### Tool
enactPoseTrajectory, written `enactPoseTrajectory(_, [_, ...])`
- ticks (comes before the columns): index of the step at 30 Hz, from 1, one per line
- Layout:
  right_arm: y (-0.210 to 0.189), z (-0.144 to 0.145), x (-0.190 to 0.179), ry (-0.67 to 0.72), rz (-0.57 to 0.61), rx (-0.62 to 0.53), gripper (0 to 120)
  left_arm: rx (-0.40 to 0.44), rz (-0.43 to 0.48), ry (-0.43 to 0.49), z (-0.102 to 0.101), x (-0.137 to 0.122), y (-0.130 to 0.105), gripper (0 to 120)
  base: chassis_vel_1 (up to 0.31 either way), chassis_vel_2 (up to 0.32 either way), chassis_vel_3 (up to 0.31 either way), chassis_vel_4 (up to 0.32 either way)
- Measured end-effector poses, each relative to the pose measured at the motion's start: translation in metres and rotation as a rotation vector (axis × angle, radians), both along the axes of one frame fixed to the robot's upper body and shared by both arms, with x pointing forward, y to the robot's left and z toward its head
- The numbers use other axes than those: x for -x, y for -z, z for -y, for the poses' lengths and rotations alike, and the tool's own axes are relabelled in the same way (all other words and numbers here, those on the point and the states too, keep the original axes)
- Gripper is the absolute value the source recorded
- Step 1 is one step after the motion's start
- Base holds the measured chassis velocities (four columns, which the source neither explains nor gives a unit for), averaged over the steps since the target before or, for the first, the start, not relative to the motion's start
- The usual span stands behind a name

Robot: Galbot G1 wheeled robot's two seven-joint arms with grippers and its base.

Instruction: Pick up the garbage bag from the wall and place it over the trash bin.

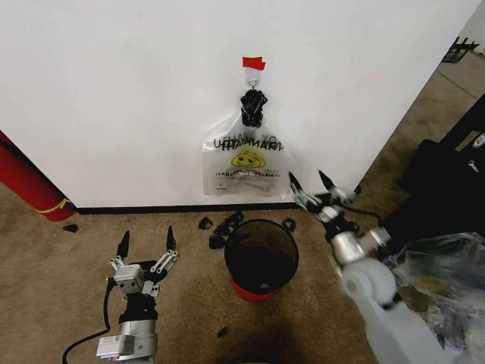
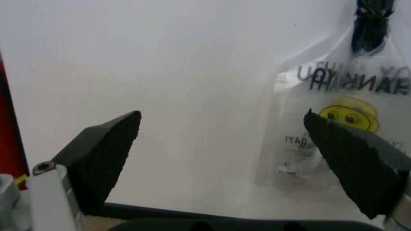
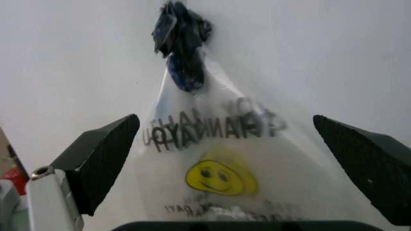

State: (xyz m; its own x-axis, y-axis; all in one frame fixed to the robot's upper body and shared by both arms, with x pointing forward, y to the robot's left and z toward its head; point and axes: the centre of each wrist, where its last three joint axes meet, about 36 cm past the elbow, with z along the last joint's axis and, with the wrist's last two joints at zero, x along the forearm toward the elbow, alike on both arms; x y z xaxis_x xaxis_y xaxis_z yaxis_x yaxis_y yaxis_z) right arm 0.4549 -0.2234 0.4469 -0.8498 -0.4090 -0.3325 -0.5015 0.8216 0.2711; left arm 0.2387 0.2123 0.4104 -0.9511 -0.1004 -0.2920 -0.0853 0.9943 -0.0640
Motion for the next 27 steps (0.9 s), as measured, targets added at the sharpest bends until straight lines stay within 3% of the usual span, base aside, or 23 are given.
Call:
enactPoseTrajectory(5, [-0.010, -0.021, -0.047, -0.065, -0.006, -0.049, 100, -0.001, 0.007, -0.024, -0.001, 0.005, -0.002, 100, 0.000, 0.000, 0.000, 0.000])
enactPoseTrajectory(14, [-0.031, -0.061, -0.099, -0.159, -0.022, -0.147, 100, 0.023, 0.013, -0.050, 0.005, 0.005, -0.002, 100, 0.000, 0.000, 0.000, 0.000])
enactPoseTrajectory(27, [-0.040, -0.075, -0.125, -0.186, -0.035, -0.188, 100, 0.025, 0.016, -0.066, 0.008, 0.010, 0.003, 100, 0.000, 0.000, 0.000, 0.000])
